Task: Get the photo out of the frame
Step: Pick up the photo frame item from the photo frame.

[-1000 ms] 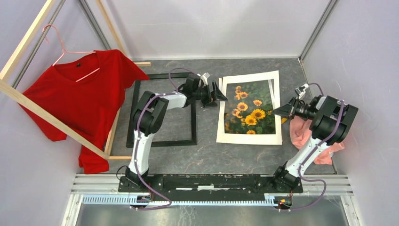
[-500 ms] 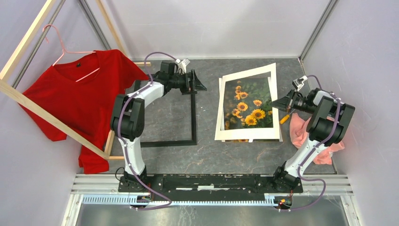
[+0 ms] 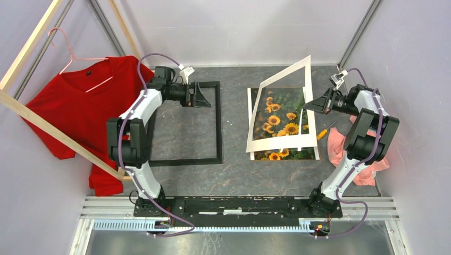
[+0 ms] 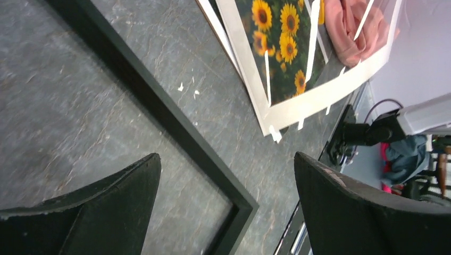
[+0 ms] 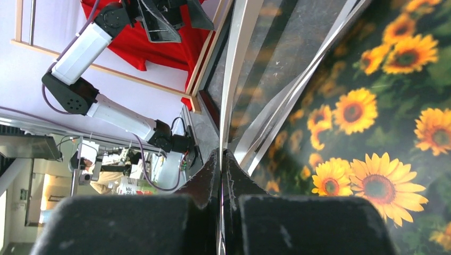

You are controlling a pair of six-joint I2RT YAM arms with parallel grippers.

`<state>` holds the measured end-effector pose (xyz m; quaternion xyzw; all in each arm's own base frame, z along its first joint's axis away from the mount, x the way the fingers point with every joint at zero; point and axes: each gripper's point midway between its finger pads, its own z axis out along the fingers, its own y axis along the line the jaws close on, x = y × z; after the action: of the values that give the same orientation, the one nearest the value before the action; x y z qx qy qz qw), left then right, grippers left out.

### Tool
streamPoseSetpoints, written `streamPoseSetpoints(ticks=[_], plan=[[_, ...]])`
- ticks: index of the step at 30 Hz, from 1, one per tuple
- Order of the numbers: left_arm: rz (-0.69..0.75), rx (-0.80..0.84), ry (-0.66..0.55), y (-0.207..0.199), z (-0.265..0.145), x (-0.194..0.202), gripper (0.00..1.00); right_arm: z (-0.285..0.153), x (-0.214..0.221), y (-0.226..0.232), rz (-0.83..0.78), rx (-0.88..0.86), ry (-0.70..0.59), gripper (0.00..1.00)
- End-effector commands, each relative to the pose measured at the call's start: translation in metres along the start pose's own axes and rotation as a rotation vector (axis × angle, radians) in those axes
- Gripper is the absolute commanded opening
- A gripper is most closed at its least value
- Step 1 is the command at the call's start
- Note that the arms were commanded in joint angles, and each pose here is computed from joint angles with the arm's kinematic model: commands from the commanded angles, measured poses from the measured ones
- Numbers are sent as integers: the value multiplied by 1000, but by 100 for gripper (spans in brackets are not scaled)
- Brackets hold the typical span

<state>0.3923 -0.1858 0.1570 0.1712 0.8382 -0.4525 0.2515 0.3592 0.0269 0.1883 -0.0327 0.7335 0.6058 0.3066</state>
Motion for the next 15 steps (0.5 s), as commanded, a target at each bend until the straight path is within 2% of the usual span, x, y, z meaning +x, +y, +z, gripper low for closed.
streamPoseSetpoints(ticks=[1,10,15], plan=[[154,19,-1,-22,-35,0,100,9,-18,45,-94,-61,-2,0],[181,-29,-62,-15,-74,6,100,38,-34,97,-204,-117,75,0],[198,-54,-62,-11,-81,20,100,57,-35,127,-252,-159,125,0]])
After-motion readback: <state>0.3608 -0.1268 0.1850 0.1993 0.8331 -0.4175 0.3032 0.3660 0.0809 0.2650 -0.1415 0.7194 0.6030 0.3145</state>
